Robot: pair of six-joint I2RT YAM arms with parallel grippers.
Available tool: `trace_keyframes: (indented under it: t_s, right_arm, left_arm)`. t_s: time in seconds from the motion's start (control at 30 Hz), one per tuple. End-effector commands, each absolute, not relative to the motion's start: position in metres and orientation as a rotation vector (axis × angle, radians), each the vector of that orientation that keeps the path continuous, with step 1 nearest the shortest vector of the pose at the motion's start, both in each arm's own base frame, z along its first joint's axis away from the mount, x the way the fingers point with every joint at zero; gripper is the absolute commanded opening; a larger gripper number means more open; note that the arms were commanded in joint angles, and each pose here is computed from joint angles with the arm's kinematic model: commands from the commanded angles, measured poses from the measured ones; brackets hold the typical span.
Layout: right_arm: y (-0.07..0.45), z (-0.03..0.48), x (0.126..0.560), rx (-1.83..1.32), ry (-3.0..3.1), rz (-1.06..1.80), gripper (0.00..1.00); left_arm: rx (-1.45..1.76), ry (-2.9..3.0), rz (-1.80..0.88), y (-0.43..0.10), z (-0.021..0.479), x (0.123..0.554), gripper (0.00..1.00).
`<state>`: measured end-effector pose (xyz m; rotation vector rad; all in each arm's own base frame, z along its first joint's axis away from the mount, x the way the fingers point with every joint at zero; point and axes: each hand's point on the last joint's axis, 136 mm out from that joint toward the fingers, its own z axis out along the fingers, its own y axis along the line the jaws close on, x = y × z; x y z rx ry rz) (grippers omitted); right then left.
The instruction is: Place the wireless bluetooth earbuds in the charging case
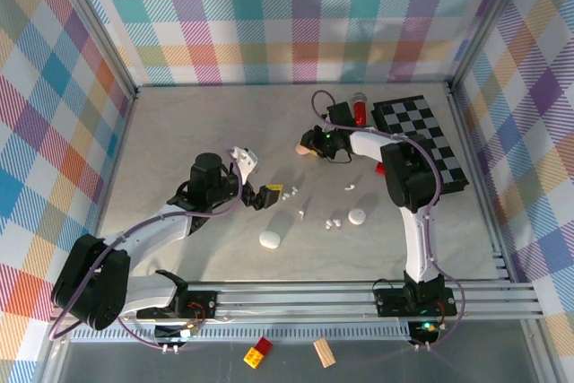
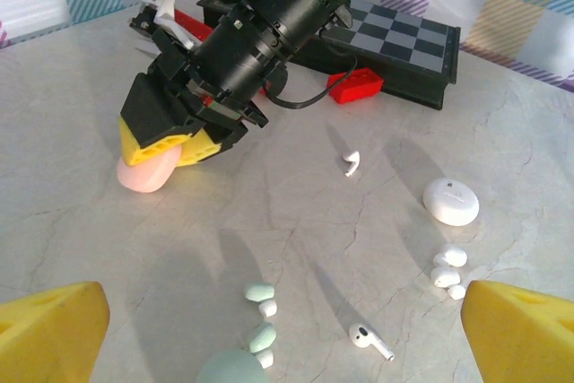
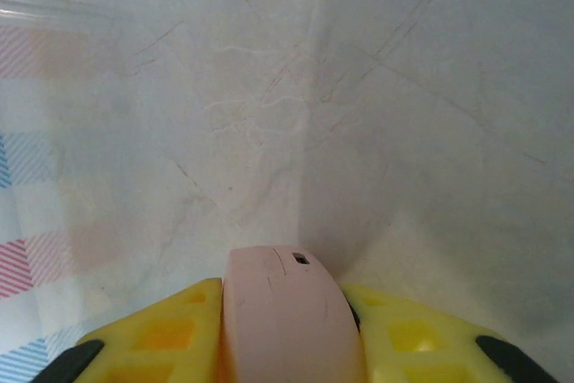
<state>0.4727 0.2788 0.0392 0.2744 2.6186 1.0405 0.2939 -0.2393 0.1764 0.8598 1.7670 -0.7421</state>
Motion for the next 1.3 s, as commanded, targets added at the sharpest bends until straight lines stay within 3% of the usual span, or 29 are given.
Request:
trace_keyframes:
  t_s: [0.0,0.13,0.43,0.73,1.0,1.27]
  right_arm:
    - [0.272,0.043,0.477,0.241,2.621,0.966,0.40]
    - [0.260,0.057,0.479,0.220,2.598,0.906,0.57]
    - [0.217,0.098,0.465,0.154,2.522,0.756,0.77]
    - [0.210,0.140,0.430,0.036,2.450,0.788,0.80]
    - [0.201,0.131,0.409,0.048,2.471,0.779,0.81]
    - [0.203,0.130,0.403,0.045,2.473,0.809,0.81]
  left_arm:
    - [0.863,1.775,-0.684,-0.234,0.180,0.295,1.00]
    - [0.858,1.817,-0.638,-0.230,0.178,0.300,1.00]
    - [0.927,2.046,-0.412,-0.211,0.156,0.317,1.00]
    - [1.114,2.184,-0.275,-0.214,0.116,0.321,1.00]
    - [1.394,2.344,-0.254,-0.217,0.079,0.302,0.94]
    - [1.465,2.374,-0.198,-0.223,0.058,0.316,0.87]
